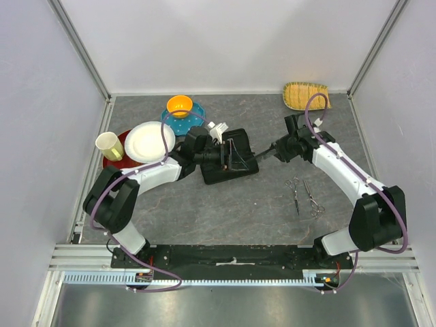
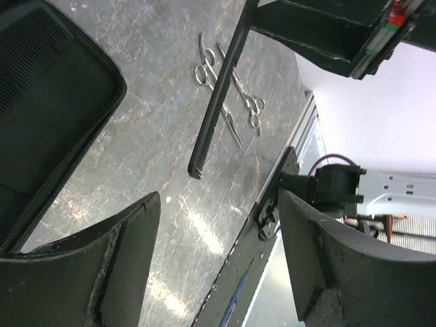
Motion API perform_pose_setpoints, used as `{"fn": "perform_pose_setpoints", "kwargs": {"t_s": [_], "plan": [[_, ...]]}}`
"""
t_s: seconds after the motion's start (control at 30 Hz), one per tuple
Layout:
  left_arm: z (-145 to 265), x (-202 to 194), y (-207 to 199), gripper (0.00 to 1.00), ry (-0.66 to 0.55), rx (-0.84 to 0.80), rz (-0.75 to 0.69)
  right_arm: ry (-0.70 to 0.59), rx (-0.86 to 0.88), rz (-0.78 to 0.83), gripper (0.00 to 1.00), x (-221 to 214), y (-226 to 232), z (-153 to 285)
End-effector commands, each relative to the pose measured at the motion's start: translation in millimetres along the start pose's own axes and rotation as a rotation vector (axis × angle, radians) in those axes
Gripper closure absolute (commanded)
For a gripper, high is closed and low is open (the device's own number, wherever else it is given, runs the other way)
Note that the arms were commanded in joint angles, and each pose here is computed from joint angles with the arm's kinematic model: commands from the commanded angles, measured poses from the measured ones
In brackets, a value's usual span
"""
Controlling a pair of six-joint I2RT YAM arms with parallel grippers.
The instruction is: Sort the hair-cutting tools
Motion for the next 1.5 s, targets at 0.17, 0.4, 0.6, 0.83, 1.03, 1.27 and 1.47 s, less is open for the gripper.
{"fn": "perform_pose_setpoints", "kwargs": {"t_s": [0.17,0.4,0.6,0.83,1.03,1.27,1.47], "plan": [[9.3,43.4,-33.6,0.31,-0.228,-0.03,-0.048,0.069,0.147,0.005,0.71,-6.5,46.9,21.5],[6.5,50.4,-35.2,0.48,-0.254,-0.018,-0.046,0.117,0.172,-0.016,0.7,-11.8,58.0,25.1],[4.7,52.4,-35.3,0.65,-0.263,-0.009,-0.055,0.172,0.178,-0.032,0.7,-18.3,63.0,26.2],[7.2,60.2,-31.7,0.98,-0.222,0.064,-0.068,0.222,0.199,0.034,0.44,-18.5,62.3,23.2],[34.2,80.3,-18.3,0.98,-0.176,0.038,-0.034,0.277,0.27,0.218,0.03,6.5,61.9,15.6],[66.7,81.1,-8.0,0.98,-0.033,0.056,-0.033,0.333,0.522,0.451,0.02,1.0,89.6,39.0],[111.4,88.3,-11.2,0.98,-0.001,-0.169,-0.002,0.347,0.831,0.614,0.02,-6.4,114.8,65.0]]}}
Point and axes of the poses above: each gripper's point midway between its finger pads, its own z axis back along the fingers, its own y axis along the line the jaws close on, x = y × z, the point moved 5 cm from there along z, back along the fingers, and after that the axes turned 9 degrees about -z, right-handed, at the moved point
